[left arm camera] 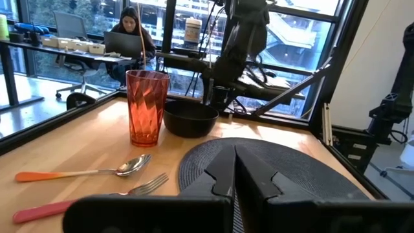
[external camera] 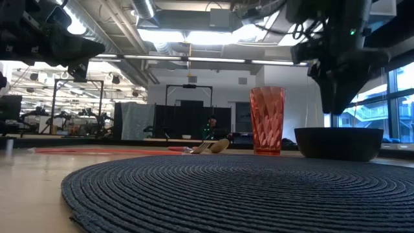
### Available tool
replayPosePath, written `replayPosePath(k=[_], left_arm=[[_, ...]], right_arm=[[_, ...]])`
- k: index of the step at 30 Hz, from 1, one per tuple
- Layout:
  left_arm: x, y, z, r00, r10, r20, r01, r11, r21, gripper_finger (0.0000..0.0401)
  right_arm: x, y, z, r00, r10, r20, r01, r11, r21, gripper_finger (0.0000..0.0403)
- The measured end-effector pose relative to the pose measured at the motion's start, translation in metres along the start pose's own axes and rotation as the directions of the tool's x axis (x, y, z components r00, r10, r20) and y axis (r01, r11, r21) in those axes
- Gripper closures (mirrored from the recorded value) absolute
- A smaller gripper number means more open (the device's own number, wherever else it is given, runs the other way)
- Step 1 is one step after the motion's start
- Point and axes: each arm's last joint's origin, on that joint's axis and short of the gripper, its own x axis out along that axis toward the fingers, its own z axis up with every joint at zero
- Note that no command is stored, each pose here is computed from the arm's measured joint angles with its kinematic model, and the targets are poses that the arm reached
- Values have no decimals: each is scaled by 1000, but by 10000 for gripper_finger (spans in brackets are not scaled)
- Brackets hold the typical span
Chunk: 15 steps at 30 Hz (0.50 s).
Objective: Pick & Place Utensil
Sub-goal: Put the black bowl on the black placemat
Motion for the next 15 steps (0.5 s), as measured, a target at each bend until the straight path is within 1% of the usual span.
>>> replayPosePath(k=[9,15], left_arm=[[0,0,0,1000,3,0,-3,1000,-1,400],[0,0,0,1000,3,0,-3,1000,-1,400]], right_arm=[[21,-2,7,996,-16,-84,17,1000,14,179],[28,-5,11,995,-19,-96,22,999,35,179]])
